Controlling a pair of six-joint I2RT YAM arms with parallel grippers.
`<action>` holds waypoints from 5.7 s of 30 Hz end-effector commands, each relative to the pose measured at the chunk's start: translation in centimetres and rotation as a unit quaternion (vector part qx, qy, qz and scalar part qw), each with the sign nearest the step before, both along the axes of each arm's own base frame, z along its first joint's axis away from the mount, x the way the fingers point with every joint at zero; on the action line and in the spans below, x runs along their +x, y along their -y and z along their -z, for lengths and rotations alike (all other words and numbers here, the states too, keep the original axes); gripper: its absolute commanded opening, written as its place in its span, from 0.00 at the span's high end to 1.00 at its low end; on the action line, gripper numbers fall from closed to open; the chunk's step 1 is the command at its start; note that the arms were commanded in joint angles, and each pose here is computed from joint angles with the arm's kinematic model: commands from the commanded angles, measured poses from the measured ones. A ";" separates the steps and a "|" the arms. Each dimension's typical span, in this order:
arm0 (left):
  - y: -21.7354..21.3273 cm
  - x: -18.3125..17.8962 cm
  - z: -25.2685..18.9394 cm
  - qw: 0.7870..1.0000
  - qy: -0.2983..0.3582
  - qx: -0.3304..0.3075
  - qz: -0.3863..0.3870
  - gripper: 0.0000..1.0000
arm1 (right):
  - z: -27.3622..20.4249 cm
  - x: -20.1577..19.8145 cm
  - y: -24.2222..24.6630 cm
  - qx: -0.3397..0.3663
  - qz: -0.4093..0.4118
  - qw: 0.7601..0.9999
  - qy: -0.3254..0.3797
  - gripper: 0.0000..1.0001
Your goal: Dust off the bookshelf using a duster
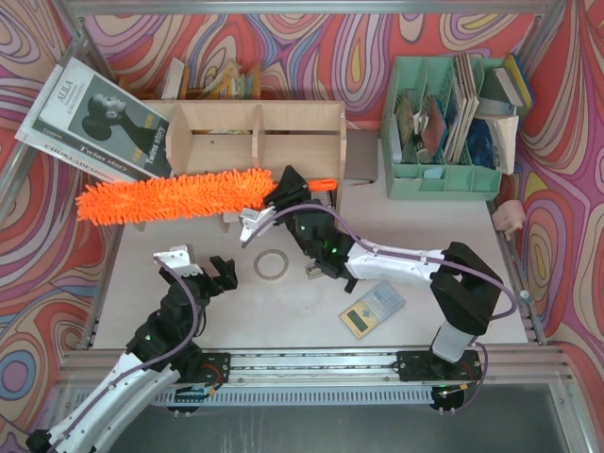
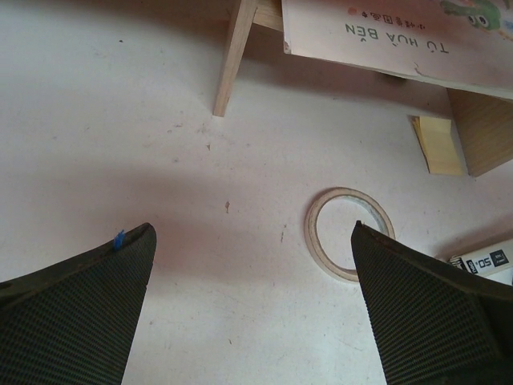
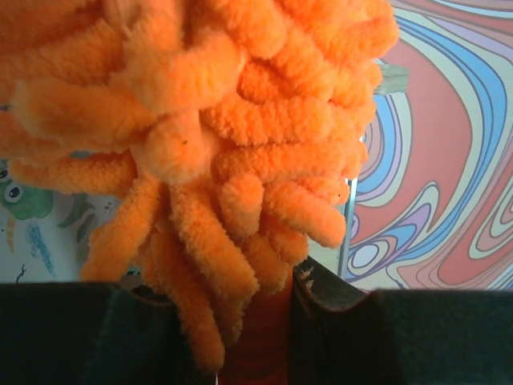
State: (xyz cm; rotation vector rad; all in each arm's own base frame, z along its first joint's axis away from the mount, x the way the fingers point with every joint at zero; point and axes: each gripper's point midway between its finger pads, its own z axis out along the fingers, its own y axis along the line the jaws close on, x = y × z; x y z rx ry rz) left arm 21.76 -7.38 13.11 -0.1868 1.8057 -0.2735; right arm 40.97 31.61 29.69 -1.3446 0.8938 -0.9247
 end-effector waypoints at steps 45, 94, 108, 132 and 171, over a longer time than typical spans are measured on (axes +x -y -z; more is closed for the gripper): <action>-0.2 0.1 -0.1 1.000 0.006 -0.006 -0.006 0.01 | -7.5 -0.9 -2.3 0.117 0.044 0.985 0.117 1.00; -5.8 -0.9 -0.4 0.988 0.034 -0.024 -0.150 0.02 | -1.6 -18.8 -13.4 0.583 0.088 0.704 -0.396 1.00; -5.9 -0.9 -0.4 0.988 0.033 -0.024 -0.150 0.02 | 0.6 -23.8 -17.7 0.556 0.081 0.676 -0.476 1.00; -5.8 -1.0 -0.4 0.988 0.031 -0.026 -0.148 0.01 | 7.8 -23.2 -15.2 0.542 0.194 0.653 -0.493 1.00; -5.5 -0.9 -0.4 0.989 0.033 -0.026 -0.143 0.01 | 2.8 -24.7 -20.7 0.544 0.047 0.671 -0.501 1.00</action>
